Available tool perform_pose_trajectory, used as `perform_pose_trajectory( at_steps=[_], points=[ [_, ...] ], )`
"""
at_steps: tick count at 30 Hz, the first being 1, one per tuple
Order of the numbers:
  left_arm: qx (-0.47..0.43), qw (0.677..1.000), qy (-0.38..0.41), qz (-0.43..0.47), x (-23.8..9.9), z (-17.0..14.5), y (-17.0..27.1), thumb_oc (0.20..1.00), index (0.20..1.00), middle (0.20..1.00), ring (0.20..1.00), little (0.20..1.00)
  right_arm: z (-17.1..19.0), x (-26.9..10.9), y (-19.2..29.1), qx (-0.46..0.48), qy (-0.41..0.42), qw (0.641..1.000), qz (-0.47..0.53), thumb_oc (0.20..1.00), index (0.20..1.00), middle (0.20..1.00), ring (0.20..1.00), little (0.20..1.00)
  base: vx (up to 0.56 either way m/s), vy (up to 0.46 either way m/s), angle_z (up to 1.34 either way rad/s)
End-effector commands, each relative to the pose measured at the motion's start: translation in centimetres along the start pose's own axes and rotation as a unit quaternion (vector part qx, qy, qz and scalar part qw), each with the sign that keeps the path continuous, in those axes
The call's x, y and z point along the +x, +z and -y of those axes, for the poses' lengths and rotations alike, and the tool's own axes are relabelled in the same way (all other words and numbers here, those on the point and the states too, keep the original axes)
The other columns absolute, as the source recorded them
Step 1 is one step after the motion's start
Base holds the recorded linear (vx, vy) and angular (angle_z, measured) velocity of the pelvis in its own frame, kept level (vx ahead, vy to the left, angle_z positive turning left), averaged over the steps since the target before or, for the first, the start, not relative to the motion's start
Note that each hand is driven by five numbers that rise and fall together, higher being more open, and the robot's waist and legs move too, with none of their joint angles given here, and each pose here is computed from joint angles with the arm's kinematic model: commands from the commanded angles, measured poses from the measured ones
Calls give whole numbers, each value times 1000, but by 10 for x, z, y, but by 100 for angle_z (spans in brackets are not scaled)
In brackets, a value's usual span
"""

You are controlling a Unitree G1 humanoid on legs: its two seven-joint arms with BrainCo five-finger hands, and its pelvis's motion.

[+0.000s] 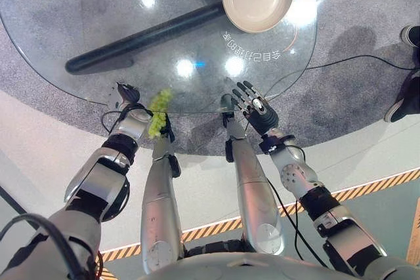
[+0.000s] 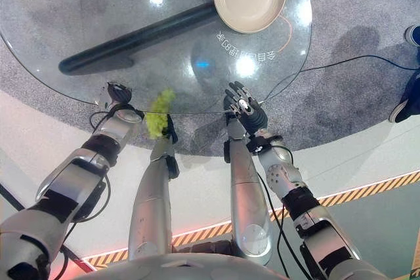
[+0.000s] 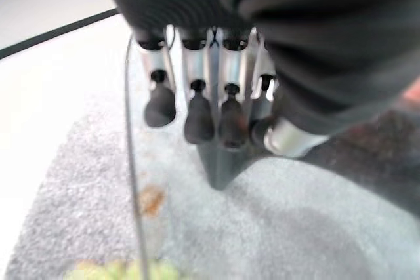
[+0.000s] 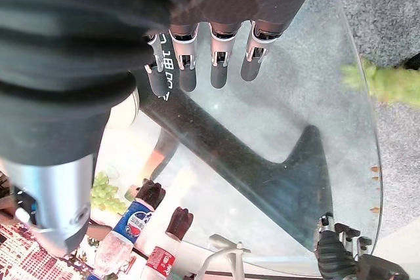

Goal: Pick up fruits into the plate

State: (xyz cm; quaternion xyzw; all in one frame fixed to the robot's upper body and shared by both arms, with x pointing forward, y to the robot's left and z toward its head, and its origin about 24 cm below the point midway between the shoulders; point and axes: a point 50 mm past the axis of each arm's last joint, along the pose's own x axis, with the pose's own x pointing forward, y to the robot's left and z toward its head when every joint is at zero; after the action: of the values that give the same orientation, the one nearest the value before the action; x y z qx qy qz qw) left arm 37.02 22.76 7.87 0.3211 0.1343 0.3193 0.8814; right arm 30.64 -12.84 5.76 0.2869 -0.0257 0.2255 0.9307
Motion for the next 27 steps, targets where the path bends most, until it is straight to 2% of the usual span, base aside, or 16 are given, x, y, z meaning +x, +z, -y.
perform_pose_trajectory(
  at_steps=[1, 5, 9, 10, 11, 12, 15, 21, 24, 25, 27],
  points=[
    [-4, 1000, 15, 3, 2, -5, -5, 200, 200, 200, 200, 200, -16, -5, 1, 21, 34, 999, 24, 1000, 1000, 1000, 1000, 1000, 0, 0, 0],
    [-15, 1000, 8, 14, 1, -4, -3, 200, 200, 200, 200, 200, -15, -7, 0, 19, 34, 999, 21, 1000, 1000, 1000, 1000, 1000, 0, 0, 0],
    [-76, 995, -47, 54, -6, 4, 1, 200, 200, 200, 200, 200, -11, -11, -5, 11, 25, 1000, 13, 1000, 1000, 1000, 1000, 1000, 0, 0, 0],
    [-100, 991, -66, 54, -8, 8, 0, 454, 454, 454, 454, 454, -10, -12, -7, 8, 22, 1000, 9, 1000, 1000, 1000, 1000, 1000, 0, 0, 0],
    [-107, 990, -78, 55, -9, 9, -1, 853, 853, 853, 853, 853, -8, -14, -8, 4, 19, 1000, 6, 1000, 1000, 1000, 1000, 1000, 0, 0, 0],
    [-123, 986, -98, 55, -12, 13, -4, 1000, 1000, 1000, 1000, 1000, -5, -15, -9, -2, 12, 1000, 0, 1000, 1000, 1000, 1000, 1000, 0, 0, 0],
    [-186, 964, -180, 65, -25, 25, -18, 1000, 1000, 1000, 1000, 1000, 7, -23, -17, -15, -21, 999, -23, 1000, 1000, 1000, 1000, 1000, 19, 45, 1],
    [-222, 946, -234, 15, -48, 34, -75, 1000, 1000, 1000, 1000, 1000, 41, -56, -37, -21, -93, 993, -74, 1000, 1000, 1000, 1000, 1000, 53, 46, 6],
    [-218, 942, -255, -14, -64, 41, -105, 1000, 1000, 1000, 1000, 1000, 62, -76, -46, -20, -138, 985, -98, 1000, 1000, 1000, 1000, 1000, 58, 54, 15],
    [-190, 945, -264, -27, -72, 44, -120, 1000, 1000, 1000, 1000, 1000, 72, -87, -52, -24, -163, 980, -115, 1000, 1000, 1000, 1000, 1000, 62, 52, 23],
    [-178, 945, -273, -41, -78, 46, -132, 1000, 1000, 1000, 1000, 1000, 77, -94, -58, -25, -181, 974, -132, 1000, 1000, 1000, 1000, 1000, 80, 47, 21]
  ],
)
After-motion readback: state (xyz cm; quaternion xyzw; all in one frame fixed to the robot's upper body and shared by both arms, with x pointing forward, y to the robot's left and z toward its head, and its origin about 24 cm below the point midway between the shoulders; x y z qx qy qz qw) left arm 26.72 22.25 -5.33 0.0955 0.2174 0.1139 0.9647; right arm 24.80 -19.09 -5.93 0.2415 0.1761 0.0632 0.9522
